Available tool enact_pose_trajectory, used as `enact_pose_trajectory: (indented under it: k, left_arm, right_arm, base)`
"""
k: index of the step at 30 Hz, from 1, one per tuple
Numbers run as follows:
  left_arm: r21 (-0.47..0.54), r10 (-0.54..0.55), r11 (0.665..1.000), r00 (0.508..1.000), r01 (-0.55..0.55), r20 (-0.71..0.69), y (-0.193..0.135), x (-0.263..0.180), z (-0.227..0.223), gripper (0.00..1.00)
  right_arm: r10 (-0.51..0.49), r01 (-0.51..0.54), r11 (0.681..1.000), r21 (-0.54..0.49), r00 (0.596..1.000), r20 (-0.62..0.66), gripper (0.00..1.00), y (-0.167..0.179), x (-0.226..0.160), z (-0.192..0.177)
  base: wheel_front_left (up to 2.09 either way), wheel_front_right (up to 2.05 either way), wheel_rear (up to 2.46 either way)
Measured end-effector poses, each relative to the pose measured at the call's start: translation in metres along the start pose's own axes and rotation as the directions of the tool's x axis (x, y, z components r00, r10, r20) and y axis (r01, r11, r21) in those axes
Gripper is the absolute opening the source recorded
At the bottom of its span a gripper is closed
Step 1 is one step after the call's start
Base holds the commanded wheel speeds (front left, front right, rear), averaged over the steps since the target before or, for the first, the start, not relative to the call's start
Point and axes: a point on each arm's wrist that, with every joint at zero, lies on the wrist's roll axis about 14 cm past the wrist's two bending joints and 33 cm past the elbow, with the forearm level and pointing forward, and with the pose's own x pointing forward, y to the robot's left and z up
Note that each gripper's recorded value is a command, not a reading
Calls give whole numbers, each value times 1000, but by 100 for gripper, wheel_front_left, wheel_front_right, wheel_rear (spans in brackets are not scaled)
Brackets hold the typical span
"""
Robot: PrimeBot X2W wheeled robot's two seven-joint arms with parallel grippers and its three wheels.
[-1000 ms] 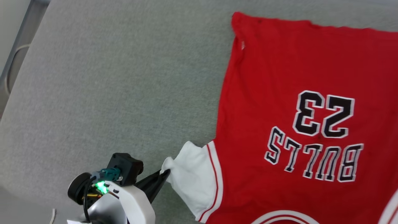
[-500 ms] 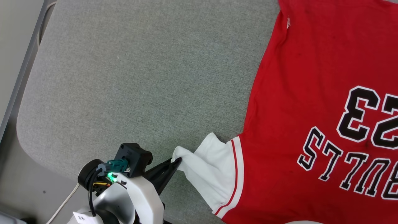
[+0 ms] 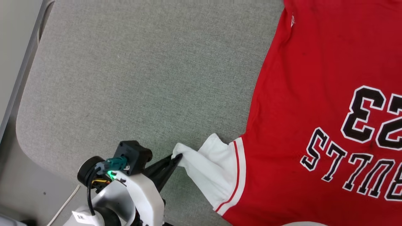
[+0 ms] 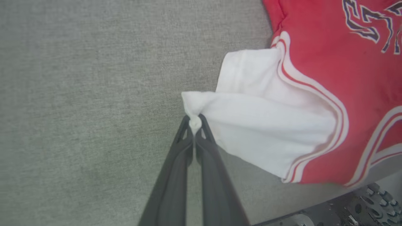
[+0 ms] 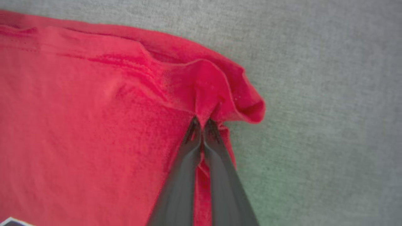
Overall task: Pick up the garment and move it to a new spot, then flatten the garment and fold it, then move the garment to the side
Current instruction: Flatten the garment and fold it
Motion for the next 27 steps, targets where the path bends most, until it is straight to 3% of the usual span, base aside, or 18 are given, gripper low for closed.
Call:
enact_pose_trajectory:
  k: [11,18,27]
  left_arm:
    - [9,7,1000,996,-8,84,1,-13,13,0]
    - [13,-9,1000,992,7,125,-8,-27,16,0]
    - [-16,-60,998,984,64,170,-31,-43,10,0]
  right_arm:
    - [-50,50,999,-8,998,-24,0,-22,-33,-39]
    - [-59,60,998,4,998,-34,0,-34,-62,-88]
    - [-25,26,995,97,1000,-10,0,-47,-106,-163]
  base:
    - [0,0,0]
    - [0,0,0]
    - [0,0,0]
